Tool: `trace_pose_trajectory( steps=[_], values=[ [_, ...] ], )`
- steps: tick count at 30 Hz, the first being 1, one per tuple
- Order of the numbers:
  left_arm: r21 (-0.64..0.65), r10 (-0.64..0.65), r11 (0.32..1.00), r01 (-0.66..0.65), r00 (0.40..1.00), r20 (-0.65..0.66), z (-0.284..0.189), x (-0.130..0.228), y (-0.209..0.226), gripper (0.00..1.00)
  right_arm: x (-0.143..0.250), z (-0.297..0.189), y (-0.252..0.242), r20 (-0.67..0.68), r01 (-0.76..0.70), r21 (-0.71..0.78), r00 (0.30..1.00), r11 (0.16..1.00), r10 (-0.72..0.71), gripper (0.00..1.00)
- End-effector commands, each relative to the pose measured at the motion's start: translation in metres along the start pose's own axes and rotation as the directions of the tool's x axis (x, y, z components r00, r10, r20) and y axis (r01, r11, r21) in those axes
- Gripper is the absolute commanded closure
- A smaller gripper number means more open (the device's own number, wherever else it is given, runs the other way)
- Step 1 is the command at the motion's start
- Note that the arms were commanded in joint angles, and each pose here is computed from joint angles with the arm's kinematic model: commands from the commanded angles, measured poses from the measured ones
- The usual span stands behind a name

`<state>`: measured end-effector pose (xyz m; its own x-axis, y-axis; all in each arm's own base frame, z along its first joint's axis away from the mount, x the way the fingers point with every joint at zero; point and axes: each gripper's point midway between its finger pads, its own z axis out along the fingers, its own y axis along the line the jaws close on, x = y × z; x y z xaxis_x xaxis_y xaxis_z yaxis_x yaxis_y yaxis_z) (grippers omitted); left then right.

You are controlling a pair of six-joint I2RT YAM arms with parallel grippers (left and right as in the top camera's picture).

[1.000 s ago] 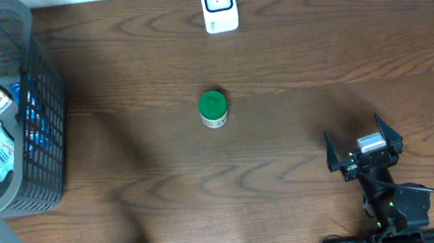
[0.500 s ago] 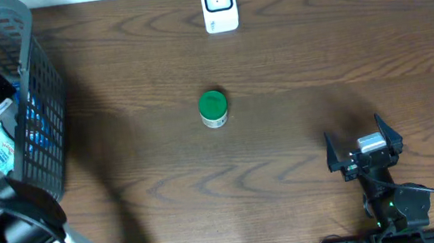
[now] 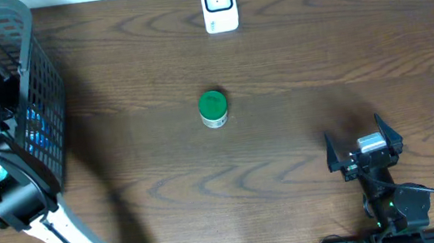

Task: Scan the item barcode
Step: 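Reach the left gripper into the basket and grasp the blue Oreo pack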

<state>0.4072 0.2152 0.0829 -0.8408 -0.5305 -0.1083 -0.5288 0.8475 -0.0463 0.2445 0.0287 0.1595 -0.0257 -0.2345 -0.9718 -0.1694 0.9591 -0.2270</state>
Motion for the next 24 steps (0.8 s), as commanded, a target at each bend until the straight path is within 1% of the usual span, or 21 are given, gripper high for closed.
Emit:
trace_pose_trajectory(
  steps=[1,13,16,18,22,24],
  values=[
    [0.000,0.019,1.000,-0.019,0.999,-0.047,0.019,0.005,0.001,0.02,0.000,0.000,-0.001,0.000,0.001,0.004,1.000,1.000,-0.001,0.01],
    [-0.001,0.021,1.000,-0.021,0.996,-0.083,0.060,0.002,0.001,0.02,0.000,0.000,-0.001,0.000,0.001,0.004,1.000,1.000,-0.001,0.01],
    [-0.001,0.020,1.000,-0.020,0.996,-0.083,0.063,0.002,0.001,0.18,0.001,0.000,-0.001,-0.001,0.001,0.004,1.000,1.000,-0.001,0.01],
    [-0.001,0.020,1.000,-0.020,0.997,-0.078,0.063,0.000,0.001,0.26,0.001,0.000,-0.001,-0.001,0.001,0.004,1.000,1.000,-0.001,0.01],
    [-0.003,0.020,1.000,-0.021,0.998,-0.062,0.063,-0.004,0.001,0.27,0.000,0.000,-0.001,0.000,0.001,0.004,1.000,1.000,-0.001,0.01],
    [-0.003,0.021,1.000,-0.021,0.999,-0.049,0.064,-0.007,0.001,0.25,0.000,0.000,-0.001,0.000,0.001,0.004,1.000,1.000,-0.001,0.01]
  ],
)
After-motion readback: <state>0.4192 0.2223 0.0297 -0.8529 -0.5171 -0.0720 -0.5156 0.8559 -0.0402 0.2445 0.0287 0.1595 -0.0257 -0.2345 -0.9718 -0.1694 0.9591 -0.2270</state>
